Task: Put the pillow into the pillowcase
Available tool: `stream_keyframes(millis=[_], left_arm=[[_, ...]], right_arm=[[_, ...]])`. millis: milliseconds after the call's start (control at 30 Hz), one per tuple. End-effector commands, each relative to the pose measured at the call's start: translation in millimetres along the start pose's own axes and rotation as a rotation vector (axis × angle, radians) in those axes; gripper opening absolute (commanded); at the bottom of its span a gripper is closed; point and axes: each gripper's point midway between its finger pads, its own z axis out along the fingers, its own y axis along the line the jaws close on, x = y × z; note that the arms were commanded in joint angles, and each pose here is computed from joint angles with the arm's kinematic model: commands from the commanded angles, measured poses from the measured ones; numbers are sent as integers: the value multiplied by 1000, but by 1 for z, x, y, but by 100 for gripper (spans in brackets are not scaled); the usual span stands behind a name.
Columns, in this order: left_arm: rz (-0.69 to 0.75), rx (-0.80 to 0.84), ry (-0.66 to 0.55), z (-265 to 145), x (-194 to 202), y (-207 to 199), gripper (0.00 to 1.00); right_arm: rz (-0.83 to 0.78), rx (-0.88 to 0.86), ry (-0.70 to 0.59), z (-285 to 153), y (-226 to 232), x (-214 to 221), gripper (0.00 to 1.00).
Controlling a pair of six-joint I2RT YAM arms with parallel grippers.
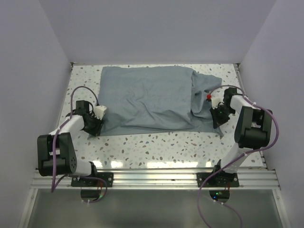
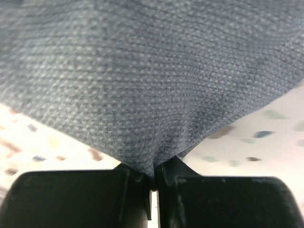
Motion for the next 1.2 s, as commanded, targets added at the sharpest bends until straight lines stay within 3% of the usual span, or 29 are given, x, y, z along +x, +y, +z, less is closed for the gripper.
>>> stream_keyframes(millis=[0, 100, 233, 333, 467, 600, 800, 900, 967, 1033, 1167], left_arm=[[20, 1, 23, 3, 7, 14, 28], [4, -15, -137, -37, -51, 35, 0], [20, -97, -410, -125, -145, 64, 0], [32, -144, -546, -181, -182, 71, 0], [31, -234, -715, -250, -203, 71, 0], [-6, -437, -961, -346, -204, 70, 0], [-31, -619, -1232, -467, -214, 64, 0], [-14, -631, -1249, -475, -228, 72, 0], [-4, -603, -1224, -456, -242, 84, 0], [4, -542, -1171, -418, -251, 92, 0], [-32, -416, -1090, -339, -265, 107, 0]], right_arm=[[75, -179, -61, -30, 35, -1, 0], [104, -192, -228, -78, 31, -38, 0], [159, -146, -523, -175, 13, -96, 0], [194, -140, -699, -236, 8, -121, 0], [241, -114, -936, -319, 5, -125, 0], [284, -43, -1198, -413, 7, -104, 0], [270, 80, -1438, -497, 13, -101, 0], [343, 129, -1455, -500, -23, -110, 0], [402, 137, -1435, -490, -48, -115, 0], [453, 125, -1398, -469, -75, -123, 0], [424, 83, -1278, -407, -81, -155, 0]])
